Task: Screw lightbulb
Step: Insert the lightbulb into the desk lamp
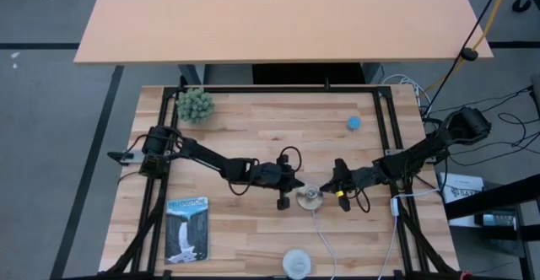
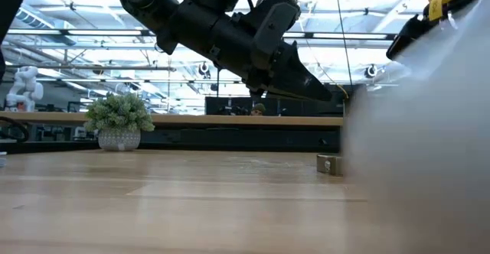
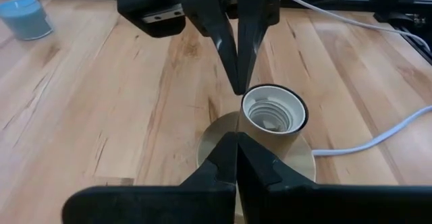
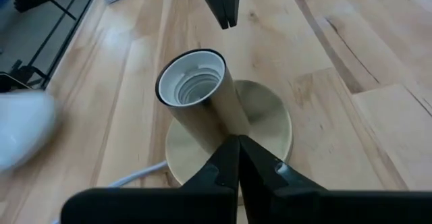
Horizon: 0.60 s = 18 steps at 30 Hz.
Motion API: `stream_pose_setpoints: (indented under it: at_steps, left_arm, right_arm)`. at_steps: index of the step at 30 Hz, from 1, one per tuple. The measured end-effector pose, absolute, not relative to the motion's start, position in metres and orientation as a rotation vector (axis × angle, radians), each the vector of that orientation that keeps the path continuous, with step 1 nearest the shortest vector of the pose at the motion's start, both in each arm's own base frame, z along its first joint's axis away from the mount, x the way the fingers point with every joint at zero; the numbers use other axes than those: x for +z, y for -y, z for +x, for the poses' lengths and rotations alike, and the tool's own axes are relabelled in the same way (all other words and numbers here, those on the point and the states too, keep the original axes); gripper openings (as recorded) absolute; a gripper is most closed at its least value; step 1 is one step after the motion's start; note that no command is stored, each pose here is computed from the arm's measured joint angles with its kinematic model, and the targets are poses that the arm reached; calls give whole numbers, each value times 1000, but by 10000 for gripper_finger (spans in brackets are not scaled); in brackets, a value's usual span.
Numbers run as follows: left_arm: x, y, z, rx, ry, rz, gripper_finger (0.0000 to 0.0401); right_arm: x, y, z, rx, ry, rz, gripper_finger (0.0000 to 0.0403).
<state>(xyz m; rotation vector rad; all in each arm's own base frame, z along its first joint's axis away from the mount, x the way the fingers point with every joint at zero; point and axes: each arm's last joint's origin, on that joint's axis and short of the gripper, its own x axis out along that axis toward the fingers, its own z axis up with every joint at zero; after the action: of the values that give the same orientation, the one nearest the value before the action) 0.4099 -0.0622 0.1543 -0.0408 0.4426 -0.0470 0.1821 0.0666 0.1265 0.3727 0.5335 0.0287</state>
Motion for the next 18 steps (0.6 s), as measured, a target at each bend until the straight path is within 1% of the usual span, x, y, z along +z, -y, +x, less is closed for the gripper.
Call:
stream_pose_setpoints:
  at_steps: [12,18]
  left_arm:
    - [154,62,410,-47,-445,-44,0]
    - [148,62,407,-36,-511,-65,0]
  right_arm:
    - [126,-67,182,29,-533,373,0]
    - [126,-66,182,27,-538,371,0]
